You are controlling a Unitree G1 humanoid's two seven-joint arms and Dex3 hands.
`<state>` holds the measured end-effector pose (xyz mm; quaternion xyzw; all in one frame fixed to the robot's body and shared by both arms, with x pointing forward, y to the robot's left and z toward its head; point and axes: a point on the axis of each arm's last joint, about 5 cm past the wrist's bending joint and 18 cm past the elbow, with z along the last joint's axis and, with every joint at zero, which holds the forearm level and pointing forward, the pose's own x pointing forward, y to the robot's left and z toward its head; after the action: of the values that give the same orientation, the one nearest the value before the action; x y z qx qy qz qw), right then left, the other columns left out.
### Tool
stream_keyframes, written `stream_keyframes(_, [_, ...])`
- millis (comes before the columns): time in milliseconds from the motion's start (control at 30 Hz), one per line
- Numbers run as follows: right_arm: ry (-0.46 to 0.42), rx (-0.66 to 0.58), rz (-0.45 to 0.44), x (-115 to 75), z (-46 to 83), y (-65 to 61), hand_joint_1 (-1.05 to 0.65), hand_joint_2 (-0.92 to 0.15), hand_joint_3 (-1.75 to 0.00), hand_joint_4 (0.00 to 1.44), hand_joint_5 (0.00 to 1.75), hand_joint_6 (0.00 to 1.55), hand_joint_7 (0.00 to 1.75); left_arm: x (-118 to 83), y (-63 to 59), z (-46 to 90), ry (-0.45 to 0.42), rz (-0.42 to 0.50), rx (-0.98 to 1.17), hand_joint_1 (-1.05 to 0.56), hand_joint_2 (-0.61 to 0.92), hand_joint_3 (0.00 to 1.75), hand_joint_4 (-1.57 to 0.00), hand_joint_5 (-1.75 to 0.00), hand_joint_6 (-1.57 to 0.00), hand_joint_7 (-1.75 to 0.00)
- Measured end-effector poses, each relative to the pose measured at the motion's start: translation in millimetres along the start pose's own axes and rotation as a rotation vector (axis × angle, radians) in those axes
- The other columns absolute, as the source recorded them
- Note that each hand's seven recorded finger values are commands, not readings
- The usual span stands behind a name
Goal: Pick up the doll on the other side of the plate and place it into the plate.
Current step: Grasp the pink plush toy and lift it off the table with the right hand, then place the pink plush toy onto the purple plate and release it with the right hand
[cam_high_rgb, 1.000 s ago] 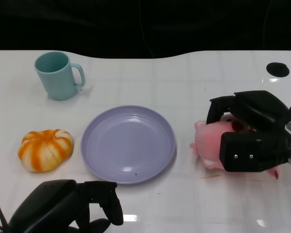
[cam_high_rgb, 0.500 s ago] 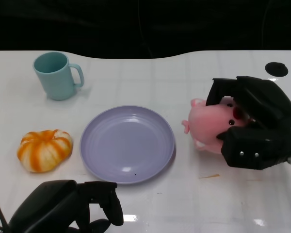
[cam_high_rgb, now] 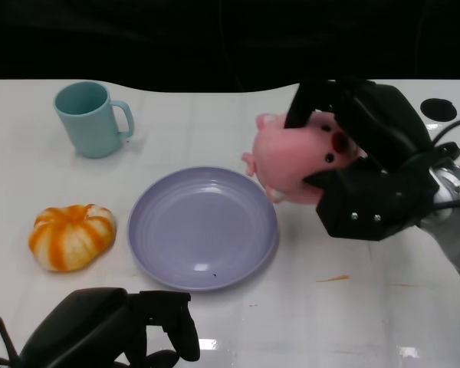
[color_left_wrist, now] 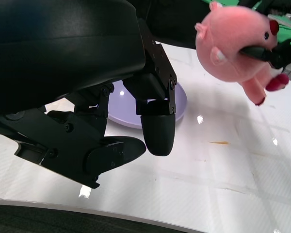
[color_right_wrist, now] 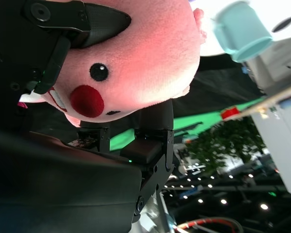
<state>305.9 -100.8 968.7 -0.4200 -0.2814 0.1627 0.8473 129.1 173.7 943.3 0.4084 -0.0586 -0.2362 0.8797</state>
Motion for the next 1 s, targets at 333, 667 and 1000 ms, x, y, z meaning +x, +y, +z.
stream_keyframes(333, [-0.137,0.006,0.032,25.9,28.4,8.2,-0.21,-0.2,-1.48,0.99,1.75,0.75,1.75,5.0,-4.0,4.0,0.002,0.003,0.0,-0.21,0.68,0.76,-0.72,-1.49,-0.74,-1.18])
stream_keyframes(667, [-0.235,-0.015,0.218,41.8,50.5,22.6,-0.27,-0.22,-1.38,1.0,1.75,0.76,1.75,10.5,-7.3,9.5,-0.008,0.006,0.01,-0.21,0.66,0.79,-0.72,-1.47,-0.75,-1.16])
stream_keyframes(1000, [-0.24,-0.033,0.313,41.8,53.9,33.4,-0.29,-0.4,-1.07,1.0,1.75,0.74,1.75,11.8,-9.4,11.6,-0.002,0.009,0.01,-0.21,0.66,0.79,-0.74,-1.42,-0.76,-1.15])
